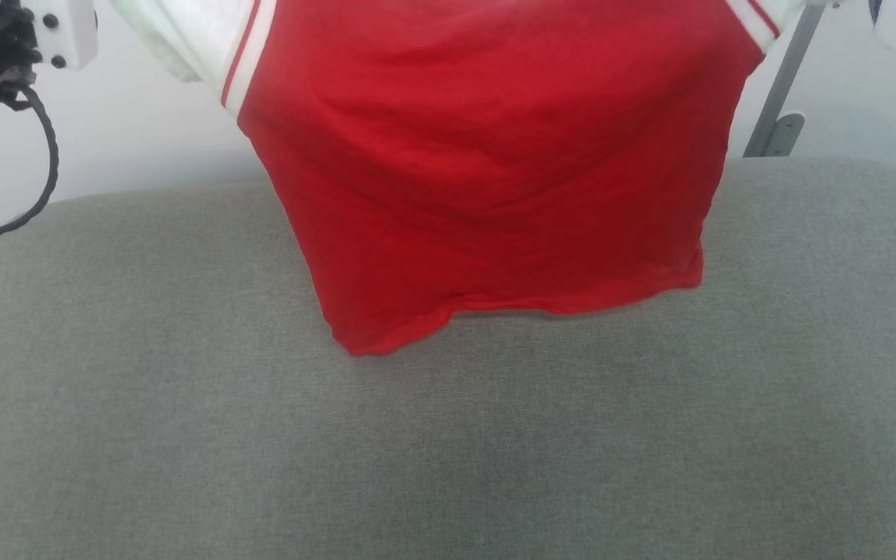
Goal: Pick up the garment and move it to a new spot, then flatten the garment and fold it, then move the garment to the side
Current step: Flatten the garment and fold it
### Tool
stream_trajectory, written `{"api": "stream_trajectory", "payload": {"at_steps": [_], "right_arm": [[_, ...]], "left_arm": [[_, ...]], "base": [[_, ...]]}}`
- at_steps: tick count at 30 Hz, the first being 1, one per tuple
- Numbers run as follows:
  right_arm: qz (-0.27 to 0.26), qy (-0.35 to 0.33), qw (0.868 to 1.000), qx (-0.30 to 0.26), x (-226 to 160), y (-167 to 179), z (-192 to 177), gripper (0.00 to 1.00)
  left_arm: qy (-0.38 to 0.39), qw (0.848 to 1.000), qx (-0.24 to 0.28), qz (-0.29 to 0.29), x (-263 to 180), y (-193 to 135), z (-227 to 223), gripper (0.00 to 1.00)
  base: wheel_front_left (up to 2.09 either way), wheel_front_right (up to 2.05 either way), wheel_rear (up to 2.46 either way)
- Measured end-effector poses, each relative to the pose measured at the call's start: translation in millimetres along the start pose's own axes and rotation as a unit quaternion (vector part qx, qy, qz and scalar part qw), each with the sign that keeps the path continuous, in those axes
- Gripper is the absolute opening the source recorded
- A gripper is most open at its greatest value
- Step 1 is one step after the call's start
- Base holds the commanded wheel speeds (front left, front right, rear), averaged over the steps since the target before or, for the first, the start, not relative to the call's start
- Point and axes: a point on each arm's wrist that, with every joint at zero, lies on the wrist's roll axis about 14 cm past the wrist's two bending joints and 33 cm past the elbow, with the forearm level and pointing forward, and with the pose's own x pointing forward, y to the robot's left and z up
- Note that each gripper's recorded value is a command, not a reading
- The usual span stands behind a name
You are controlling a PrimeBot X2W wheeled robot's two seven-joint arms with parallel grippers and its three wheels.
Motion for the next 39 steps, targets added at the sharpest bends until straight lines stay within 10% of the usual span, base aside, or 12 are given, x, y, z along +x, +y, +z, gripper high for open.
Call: {"api": "stream_trajectory", "payload": {"at_steps": [19,31,39], "right_arm": [[-0.069,-0.122,0.989,-0.052,83,-48,11,0.0],[-0.082,-0.261,0.946,-0.174,155,-58,17,0.0],[-0.063,-0.148,0.977,-0.143,202,-49,-78,0.0]], "left_arm": [[-0.17,0.985,0.019,0.002,72,1,40,0.0],[-0.4,0.915,0.052,0.02,111,10,92,0.0],[-0.282,0.958,0.034,0.033,160,27,-11,0.0]], "base": [[0.0,0.0,0.0],[0.0,0.0,0.0],[0.0,0.0,0.0]]}}
